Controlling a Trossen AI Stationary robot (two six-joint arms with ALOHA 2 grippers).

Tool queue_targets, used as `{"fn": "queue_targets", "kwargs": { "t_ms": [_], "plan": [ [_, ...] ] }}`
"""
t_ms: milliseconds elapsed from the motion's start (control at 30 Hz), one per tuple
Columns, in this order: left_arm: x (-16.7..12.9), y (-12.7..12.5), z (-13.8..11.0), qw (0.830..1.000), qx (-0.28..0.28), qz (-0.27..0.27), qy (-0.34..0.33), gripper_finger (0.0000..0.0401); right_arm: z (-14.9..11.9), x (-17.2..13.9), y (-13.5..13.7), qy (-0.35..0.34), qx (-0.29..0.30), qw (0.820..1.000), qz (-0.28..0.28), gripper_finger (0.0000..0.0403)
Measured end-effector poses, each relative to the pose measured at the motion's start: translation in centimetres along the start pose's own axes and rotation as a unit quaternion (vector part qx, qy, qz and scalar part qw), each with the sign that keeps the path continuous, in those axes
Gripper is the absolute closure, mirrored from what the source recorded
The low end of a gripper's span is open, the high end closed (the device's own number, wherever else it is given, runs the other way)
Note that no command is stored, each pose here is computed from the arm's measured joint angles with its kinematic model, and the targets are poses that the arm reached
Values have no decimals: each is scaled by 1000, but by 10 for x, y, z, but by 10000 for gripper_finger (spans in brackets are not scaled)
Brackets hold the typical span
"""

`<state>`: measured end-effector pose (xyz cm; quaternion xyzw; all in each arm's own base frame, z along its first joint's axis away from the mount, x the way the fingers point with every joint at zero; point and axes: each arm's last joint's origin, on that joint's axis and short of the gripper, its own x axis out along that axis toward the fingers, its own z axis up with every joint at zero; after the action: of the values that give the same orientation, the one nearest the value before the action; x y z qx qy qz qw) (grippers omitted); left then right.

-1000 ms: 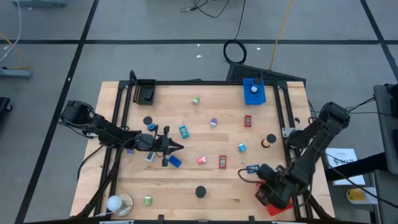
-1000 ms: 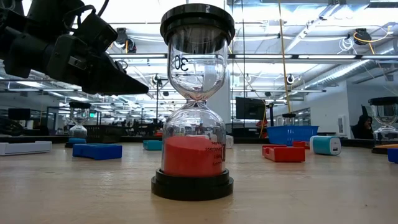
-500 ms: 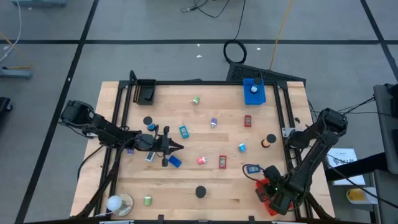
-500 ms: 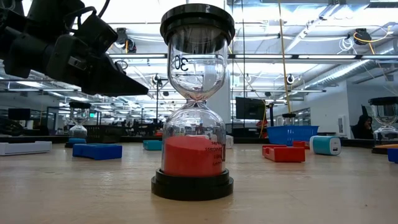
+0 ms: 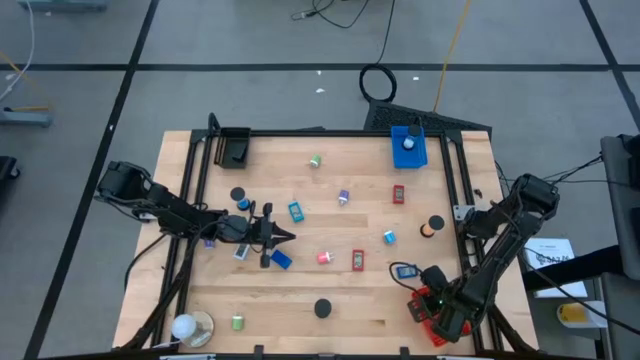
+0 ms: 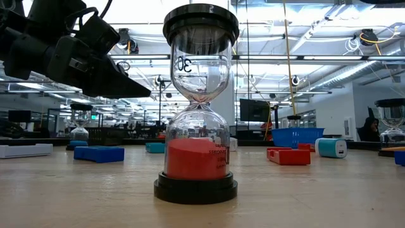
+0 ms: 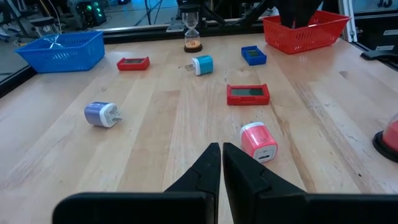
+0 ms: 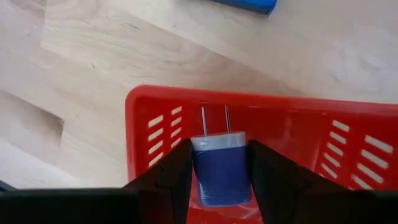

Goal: Pick & Place Office items
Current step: Put the bottom right blue charger adapter into the red basket, then put the left blue digital timer into the black basket

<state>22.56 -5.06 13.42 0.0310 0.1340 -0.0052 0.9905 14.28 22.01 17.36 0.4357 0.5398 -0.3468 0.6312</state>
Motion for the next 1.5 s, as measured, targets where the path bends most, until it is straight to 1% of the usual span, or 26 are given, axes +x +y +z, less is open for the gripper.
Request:
{"fn": "queue_targets", "kwargs": {
  "t_ms": [100,367,500,633,733,867,1000,1100,1233,1267,1333,1400,1433,1500],
  "plan": [
    [0,0,0,1000,0,0,0,375,0,2,0,4,1,1000,4,271],
    [0,0,0,1000,0,0,0,375,0,8,-2,10,-9,1000,13,228],
    [0,0,0,1000,0,0,0,375,-1,8,-1,16,-24,999,16,223],
    [0,0,0,1000,0,0,0,375,1,2,-1,52,-39,998,7,222],
    [0,0,0,1000,0,0,0,375,3,-8,-2,60,-50,997,20,230],
    [0,0,0,1000,0,0,0,375,11,-21,-5,61,-60,996,32,254],
    [0,0,0,1000,0,0,0,375,19,-32,-7,61,-78,994,40,289],
    [0,0,0,1000,0,0,0,375,23,-42,-7,71,-98,990,69,323],
    [0,0,0,1000,0,0,0,375,29,-55,-6,55,-159,979,119,374],
    [0,0,0,1000,0,0,0,375,31,-58,-7,44,-176,975,130,387],
    [0,0,0,1000,0,0,0,375,37,-62,-6,6,-216,965,150,398],
    [0,0,0,1000,0,0,0,375,43,-66,-4,-54,-269,947,167,394],
    [0,0,0,1000,0,0,0,375,46,-67,-3,-89,-297,935,175,392],
    [0,0,0,1000,0,0,0,375,51,-70,4,-164,-347,904,189,391]
  ]
}}
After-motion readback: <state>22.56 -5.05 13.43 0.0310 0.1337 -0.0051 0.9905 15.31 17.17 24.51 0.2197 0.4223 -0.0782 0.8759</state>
